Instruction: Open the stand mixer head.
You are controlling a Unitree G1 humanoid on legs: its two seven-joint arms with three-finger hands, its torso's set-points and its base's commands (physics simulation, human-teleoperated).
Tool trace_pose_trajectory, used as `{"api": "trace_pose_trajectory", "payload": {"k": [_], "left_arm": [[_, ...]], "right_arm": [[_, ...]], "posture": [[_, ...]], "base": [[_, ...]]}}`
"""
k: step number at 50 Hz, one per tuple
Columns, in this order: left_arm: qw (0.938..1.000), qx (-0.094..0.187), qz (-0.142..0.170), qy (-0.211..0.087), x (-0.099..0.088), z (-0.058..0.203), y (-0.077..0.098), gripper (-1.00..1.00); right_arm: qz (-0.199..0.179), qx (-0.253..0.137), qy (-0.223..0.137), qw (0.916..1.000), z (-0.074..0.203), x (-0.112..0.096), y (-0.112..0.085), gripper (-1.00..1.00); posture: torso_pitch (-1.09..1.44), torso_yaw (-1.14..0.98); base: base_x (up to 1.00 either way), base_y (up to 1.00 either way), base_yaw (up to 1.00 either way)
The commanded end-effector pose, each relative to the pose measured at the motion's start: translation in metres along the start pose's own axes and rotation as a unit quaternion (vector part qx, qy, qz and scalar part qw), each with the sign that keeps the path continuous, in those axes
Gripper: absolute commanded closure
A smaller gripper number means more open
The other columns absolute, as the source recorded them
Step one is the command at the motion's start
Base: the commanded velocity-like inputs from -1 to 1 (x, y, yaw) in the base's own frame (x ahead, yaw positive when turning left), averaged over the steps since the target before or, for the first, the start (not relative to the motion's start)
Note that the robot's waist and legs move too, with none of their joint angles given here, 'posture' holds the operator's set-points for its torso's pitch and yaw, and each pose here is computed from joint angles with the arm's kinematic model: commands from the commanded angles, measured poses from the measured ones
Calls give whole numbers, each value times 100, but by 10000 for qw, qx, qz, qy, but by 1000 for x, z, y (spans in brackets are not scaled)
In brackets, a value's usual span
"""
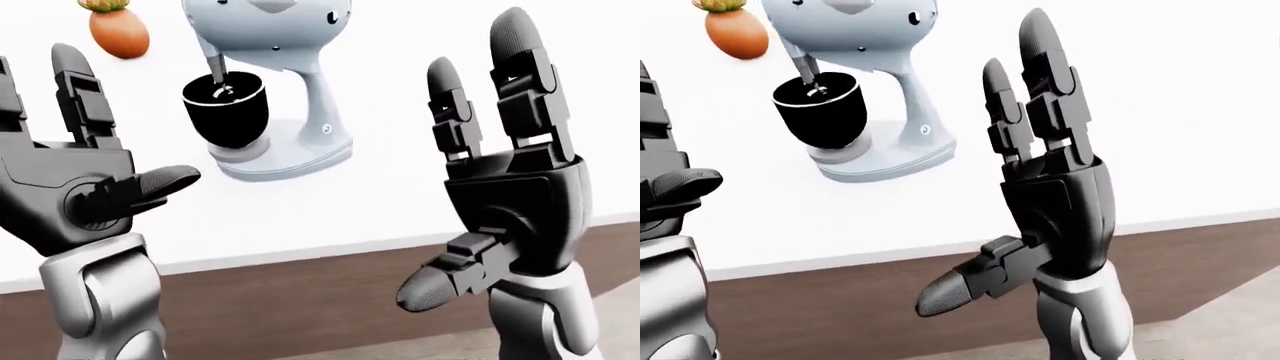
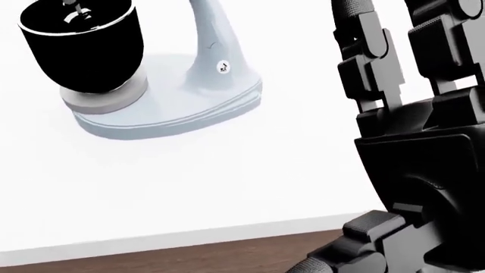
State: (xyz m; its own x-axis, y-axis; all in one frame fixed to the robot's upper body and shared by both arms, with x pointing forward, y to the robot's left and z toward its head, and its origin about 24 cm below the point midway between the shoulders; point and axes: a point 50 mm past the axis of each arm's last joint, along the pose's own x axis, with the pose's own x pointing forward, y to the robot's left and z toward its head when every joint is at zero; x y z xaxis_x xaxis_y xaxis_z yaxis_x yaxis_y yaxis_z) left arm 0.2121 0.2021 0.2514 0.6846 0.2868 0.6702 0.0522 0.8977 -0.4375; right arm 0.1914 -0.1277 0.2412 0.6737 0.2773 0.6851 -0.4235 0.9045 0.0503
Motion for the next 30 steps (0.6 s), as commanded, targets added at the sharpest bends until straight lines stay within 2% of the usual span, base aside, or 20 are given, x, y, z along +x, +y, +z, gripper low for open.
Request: {"api": "trace_pose_trajectory", "payload": {"k": [1,3,10,14,30], "left_arm": [[9994,-61,-195,-286,2,10,-6,-99],[9993,-54,-203,-293,2,10,-7,-99],[9994,-48,-197,-293,2,10,-6,-99],[9994,-45,-193,-293,2,10,-6,-99],[9994,-44,-191,-282,2,10,-6,-99]], "right_arm": [[89,-88,-301,9995,10,1,3,-100],[108,-40,-297,9995,10,0,4,-100],[121,-39,-287,9995,9,0,4,-100],[135,-42,-285,9995,9,0,4,-100],[103,-28,-260,9996,7,1,2,-100]], "posture": [[0,0],[0,0],[0,0],[0,0],[0,0]], "base": [[-5,100,0],[-3,92,0],[0,0,0],[-14,84,0],[0,0,0]]}}
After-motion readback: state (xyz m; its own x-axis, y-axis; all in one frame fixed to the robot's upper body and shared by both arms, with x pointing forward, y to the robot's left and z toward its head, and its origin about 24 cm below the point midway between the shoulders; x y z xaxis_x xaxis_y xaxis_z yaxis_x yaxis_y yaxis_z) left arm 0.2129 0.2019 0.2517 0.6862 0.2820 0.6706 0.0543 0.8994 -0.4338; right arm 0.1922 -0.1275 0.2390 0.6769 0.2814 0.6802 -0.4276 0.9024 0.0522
